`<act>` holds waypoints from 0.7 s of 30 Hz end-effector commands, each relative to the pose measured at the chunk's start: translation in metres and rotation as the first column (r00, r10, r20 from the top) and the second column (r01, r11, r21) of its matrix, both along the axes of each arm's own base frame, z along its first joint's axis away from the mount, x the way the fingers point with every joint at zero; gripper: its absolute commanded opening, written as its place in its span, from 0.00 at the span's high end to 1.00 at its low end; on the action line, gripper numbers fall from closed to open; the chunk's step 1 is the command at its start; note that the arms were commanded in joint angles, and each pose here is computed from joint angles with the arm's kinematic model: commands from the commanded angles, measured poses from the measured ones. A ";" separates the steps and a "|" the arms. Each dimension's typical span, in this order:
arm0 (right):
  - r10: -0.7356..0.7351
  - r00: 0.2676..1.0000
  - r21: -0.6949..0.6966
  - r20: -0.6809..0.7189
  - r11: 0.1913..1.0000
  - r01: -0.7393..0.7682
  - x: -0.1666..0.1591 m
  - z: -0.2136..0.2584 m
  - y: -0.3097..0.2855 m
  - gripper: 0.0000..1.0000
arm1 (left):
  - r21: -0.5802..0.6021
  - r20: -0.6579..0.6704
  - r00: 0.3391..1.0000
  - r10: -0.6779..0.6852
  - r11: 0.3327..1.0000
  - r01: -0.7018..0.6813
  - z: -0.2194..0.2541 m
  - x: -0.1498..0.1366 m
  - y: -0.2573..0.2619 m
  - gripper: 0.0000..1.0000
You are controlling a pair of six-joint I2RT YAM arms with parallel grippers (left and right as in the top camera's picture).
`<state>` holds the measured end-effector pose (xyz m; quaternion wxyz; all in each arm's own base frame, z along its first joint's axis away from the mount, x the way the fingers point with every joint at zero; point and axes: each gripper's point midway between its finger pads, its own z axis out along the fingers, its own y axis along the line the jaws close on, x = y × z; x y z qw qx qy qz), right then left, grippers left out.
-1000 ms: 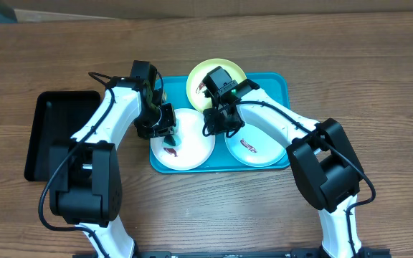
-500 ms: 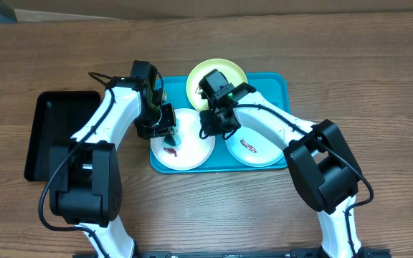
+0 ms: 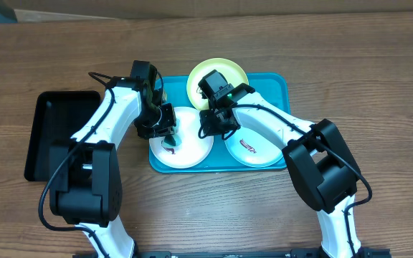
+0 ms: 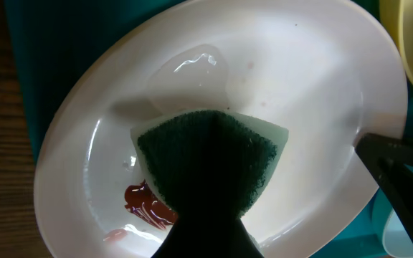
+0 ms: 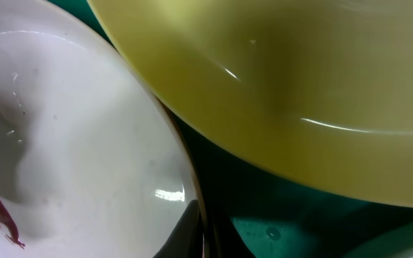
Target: Clean dirty plates on tray and stack at the side
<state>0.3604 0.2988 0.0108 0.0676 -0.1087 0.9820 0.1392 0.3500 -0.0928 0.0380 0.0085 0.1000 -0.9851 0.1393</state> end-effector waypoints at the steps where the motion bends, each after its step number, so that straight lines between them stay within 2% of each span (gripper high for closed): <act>1: -0.052 0.998 -0.004 -0.037 0.999 0.052 -0.005 -0.010 0.001 0.96 | -0.013 0.000 1.000 -0.001 1.000 0.001 -0.002 0.001 -0.004 0.96; 7: -0.127 0.990 0.001 -0.059 0.992 0.127 -0.005 -0.010 0.001 0.96 | -0.017 0.035 0.999 -0.020 1.000 0.020 -0.001 0.008 -0.010 0.96; 21: -0.134 0.986 0.019 -0.098 0.990 0.136 -0.011 -0.010 0.004 0.94 | 0.042 0.056 0.997 -0.052 0.998 0.050 -0.004 0.009 -0.013 0.96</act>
